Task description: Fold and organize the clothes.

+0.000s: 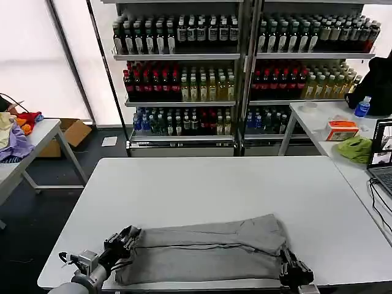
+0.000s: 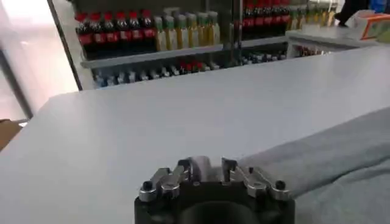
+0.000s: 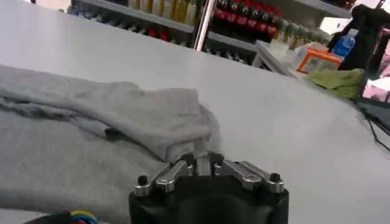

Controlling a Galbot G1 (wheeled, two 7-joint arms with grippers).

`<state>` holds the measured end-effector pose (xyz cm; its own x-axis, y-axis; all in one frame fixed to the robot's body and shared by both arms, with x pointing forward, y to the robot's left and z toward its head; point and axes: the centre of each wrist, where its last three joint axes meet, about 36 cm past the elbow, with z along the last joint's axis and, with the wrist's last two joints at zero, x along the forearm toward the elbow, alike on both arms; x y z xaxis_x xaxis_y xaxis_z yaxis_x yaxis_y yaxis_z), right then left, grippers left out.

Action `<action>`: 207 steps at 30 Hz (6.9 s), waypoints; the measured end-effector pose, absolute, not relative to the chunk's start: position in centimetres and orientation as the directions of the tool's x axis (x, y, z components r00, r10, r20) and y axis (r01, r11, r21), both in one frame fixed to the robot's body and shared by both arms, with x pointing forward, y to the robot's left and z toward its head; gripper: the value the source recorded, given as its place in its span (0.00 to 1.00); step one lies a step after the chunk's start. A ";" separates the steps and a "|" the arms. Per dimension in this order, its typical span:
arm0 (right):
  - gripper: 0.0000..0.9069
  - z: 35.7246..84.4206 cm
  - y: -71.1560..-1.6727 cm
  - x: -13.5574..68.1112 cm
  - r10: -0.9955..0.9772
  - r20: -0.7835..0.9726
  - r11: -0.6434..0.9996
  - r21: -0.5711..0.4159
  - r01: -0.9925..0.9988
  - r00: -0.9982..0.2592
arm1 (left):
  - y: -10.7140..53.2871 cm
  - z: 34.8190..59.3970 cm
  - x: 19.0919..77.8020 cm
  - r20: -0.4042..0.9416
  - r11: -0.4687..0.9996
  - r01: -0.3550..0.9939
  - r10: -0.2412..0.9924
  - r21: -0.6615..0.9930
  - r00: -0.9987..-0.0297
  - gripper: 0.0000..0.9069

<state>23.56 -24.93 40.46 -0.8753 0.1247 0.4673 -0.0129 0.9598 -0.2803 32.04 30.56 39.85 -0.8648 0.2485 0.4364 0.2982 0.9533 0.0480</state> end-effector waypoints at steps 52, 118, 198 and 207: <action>1.00 48.8 -25.4 27.0 0.147 0.158 0.975 -0.188 0.117 -0.976 | 28.3 36.4 28.4 0.456 0.991 0.104 0.129 -0.079 -0.880 0.00; 1.00 48.0 -22.6 24.4 0.205 0.160 0.977 -0.094 0.192 -0.966 | 23.0 40.3 35.0 0.391 0.950 0.303 0.310 -0.079 -0.867 0.01; 1.00 47.0 -22.4 27.4 0.099 0.170 0.993 -0.083 0.086 -0.980 | 33.9 36.5 34.1 0.451 0.995 0.031 0.072 -0.097 -0.889 0.00; 1.00 47.3 -22.8 27.6 0.105 0.154 0.992 -0.080 0.094 -0.982 | 35.7 37.9 34.0 0.452 0.997 0.011 0.042 -0.073 -0.891 0.00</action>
